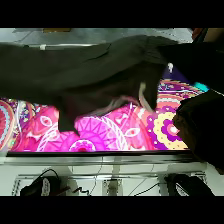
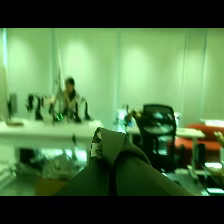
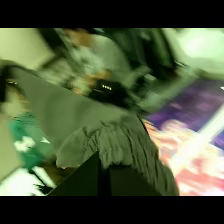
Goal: Fold the clothes and pants, and hang the long-sleeved shirts on hangers.
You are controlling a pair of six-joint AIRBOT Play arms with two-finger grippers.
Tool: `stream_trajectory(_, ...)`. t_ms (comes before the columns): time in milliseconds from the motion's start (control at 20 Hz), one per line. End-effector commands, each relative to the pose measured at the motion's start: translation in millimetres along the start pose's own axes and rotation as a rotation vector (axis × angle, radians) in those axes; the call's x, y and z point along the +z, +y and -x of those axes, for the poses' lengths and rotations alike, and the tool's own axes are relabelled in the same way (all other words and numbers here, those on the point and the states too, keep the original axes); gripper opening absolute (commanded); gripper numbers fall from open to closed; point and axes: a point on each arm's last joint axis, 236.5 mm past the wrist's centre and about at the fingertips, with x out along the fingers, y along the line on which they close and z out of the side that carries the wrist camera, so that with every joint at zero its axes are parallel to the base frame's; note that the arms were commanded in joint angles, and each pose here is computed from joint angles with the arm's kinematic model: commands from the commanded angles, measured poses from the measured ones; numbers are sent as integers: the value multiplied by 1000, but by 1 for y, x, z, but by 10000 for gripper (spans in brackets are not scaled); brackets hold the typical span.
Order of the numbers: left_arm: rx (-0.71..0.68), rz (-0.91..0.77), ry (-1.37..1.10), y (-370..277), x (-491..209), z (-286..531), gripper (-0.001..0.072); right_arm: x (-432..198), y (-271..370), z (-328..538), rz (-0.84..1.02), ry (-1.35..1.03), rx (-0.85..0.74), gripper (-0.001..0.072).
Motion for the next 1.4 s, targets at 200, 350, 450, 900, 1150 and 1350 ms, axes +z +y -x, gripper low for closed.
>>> stream_trajectory(200, -163, 148, 373, -24, -112, -24, 5, 13, -63, -1, 21, -66, -287, 25)
stream_trajectory(350, -270, 302, 693, -36, -235, -47, 5, -36, -185, -37, -43, 101, -529, 25)
stream_trajectory(450, -331, 387, 855, -63, -320, -61, 4, -90, -262, -70, -122, 225, -606, 25)
stream_trajectory(900, -342, 480, 1096, -146, -494, -76, 3, -171, -475, -55, -459, 133, -903, 25)
stream_trajectory(1150, -558, 649, 1393, -198, -460, 1, 5, -193, -500, 28, -599, 288, -1023, 24)
stream_trajectory(1350, -764, 679, 1662, -225, -439, 76, 6, -212, -501, 89, -629, 471, -1074, 25)
